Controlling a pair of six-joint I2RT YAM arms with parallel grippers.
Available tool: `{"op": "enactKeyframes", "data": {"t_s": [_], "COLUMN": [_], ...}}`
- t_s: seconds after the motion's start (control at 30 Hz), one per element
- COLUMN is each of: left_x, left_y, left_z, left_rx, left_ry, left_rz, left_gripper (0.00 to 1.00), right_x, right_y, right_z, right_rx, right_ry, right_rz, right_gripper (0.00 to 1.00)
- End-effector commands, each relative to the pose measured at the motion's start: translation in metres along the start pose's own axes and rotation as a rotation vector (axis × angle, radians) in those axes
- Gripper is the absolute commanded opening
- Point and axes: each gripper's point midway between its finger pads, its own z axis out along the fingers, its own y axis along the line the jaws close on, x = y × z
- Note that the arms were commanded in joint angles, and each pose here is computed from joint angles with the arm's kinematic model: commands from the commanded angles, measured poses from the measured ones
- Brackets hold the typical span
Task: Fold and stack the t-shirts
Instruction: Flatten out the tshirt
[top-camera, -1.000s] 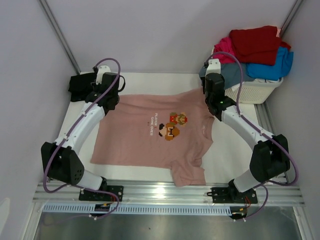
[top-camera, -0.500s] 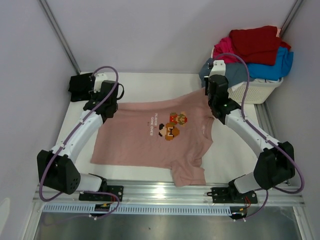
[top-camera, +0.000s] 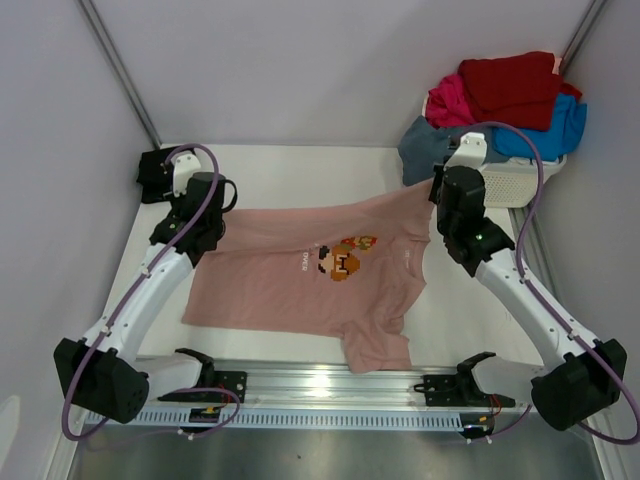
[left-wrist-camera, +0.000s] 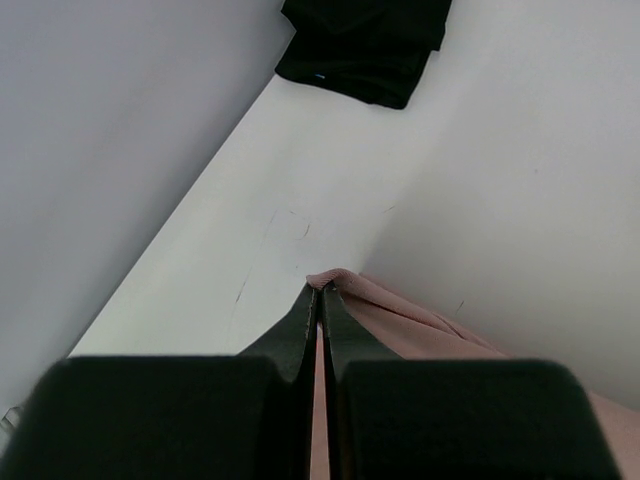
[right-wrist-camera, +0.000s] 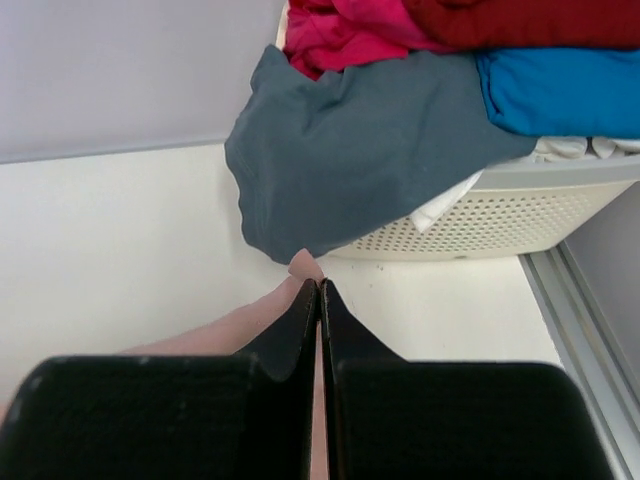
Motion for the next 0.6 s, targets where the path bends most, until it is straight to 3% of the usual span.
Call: {"op": "enactKeyframes", "data": {"t_s": [0.0, 0.2, 0.37, 0.4, 0.5, 0.53, 0.57], "left_x": [-0.003, -0.013, -0.023, -0.036, -0.042, -0.052, -0.039], "left_y": [-0.003, -0.002, -0.008, -0.013, -0.019, -0.024, -0.031], "left_z": [-0.002, -0.002, 0.010, 0.014, 0.036, 0.040, 0.058], "left_rx": [0.002, -0.004, -0.027, -0.030, -0.077, -0.059, -0.075], "left_ry": [-0.007, -0.025, -0.078, -0.124, -0.069, -0.053, 0.003], "left_rz": [-0.046, -0.055, 0.004, -0.018, 0.016, -0.006, 0.009], "left_gripper": [0.01, 0.00, 0.00, 0.01, 0.00, 0.01, 0.00], "right_x": [0.004, 0.004, 0.015, 0.000, 0.006, -0.012, -0.013], "right_y": [-0.006, 0.003, 0.014, 0.012, 0.015, 0.018, 0.019], "right_z": [-0.001, 0.011, 0.045, 0.054, 0.088, 0.096, 0.103], "right_rx": [0.041, 0.040, 0.051, 0.064, 0.082, 0.080, 0.080], "right_ry": [0.009, 0.026, 0.066, 0.043, 0.079, 0.059, 0.064], "right_rz": [0.017, 0.000, -0.027, -0.007, -0.014, 0.000, -0.001], "right_gripper": [0.00, 0.00, 0.00, 0.00, 0.00, 0.00, 0.00]}}
